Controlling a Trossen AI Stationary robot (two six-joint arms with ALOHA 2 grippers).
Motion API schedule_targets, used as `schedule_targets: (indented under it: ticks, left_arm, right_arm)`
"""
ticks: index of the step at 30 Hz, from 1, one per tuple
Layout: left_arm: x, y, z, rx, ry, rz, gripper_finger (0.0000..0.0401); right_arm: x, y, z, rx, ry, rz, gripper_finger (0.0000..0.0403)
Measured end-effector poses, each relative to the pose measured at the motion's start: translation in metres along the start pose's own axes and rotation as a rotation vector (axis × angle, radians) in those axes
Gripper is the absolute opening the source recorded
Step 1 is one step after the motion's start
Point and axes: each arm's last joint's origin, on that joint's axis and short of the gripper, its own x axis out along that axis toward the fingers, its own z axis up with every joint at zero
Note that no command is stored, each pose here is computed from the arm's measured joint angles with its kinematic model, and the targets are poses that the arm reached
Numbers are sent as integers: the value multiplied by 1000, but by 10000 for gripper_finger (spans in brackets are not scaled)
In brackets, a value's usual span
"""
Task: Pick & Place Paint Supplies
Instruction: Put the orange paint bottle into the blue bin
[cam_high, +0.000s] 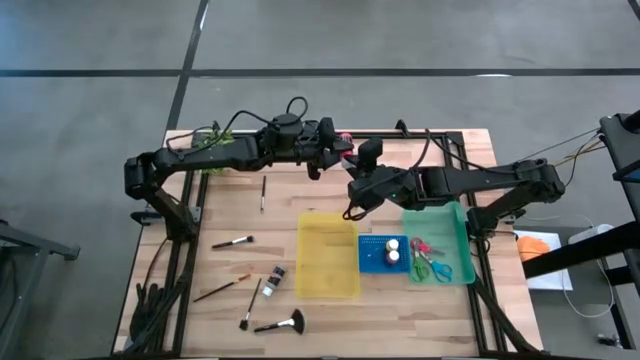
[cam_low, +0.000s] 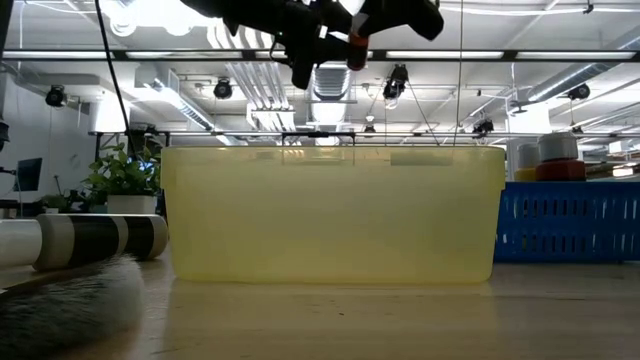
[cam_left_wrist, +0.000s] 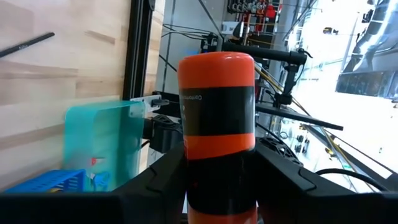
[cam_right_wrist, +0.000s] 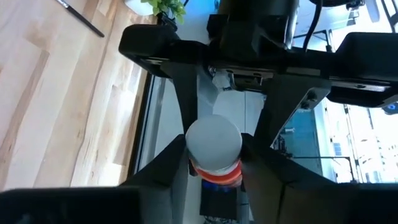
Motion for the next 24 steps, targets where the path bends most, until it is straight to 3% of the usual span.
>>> schedule_targets:
  ticks: [12, 24]
  left_arm:
    - [0, -2, 0, 55, -21, -21, 171]
    - [-4, -7, 18, 226, -102, -47, 303]
  right_arm:
    - [-2, -5, 2, 24, -7, -8, 108]
    - [-3, -7, 0, 61, 11, -27, 108]
